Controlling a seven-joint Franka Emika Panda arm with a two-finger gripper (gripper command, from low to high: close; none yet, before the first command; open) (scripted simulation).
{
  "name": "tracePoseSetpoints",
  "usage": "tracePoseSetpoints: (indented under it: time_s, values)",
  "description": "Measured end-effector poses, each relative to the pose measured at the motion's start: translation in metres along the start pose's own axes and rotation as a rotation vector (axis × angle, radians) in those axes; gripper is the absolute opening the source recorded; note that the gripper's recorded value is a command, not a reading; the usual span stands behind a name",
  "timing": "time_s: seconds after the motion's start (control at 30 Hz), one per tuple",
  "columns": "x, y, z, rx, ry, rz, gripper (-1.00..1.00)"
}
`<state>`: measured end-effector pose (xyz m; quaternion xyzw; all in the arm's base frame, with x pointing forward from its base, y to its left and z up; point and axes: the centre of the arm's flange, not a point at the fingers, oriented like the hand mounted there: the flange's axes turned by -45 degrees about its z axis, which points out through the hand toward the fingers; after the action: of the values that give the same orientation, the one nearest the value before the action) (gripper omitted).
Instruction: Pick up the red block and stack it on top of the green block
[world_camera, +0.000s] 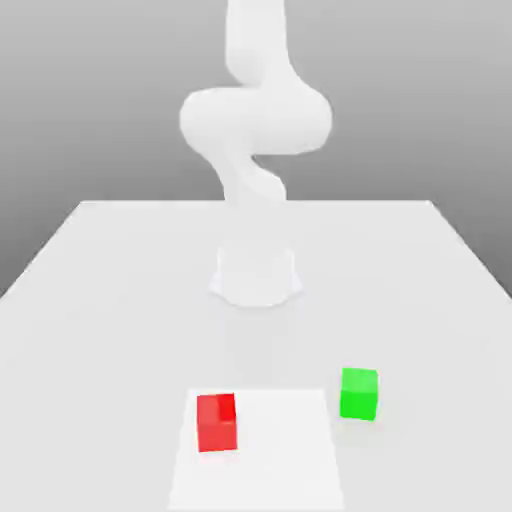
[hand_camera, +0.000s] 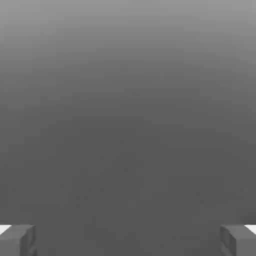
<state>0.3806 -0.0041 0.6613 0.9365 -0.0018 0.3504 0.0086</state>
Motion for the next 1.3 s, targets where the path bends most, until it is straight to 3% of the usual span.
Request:
tracePoseSetpoints:
  time_s: [0.33,0.67,0.87,0.9,1.3]
  values:
    - [-0.101,0.024,0.222,-0.021,-0.362,-0.064,0.0]
    - [-0.276,0.041,0.347,0.045,-0.693,-0.093,0.0]
    - [-0.325,0.039,0.393,0.053,-0.714,-0.097,0.0]
    - [-0.329,0.039,0.398,0.053,-0.714,-0.098,-1.0]
    - [-0.298,0.04,0.364,0.053,-0.715,-0.097,-1.0]
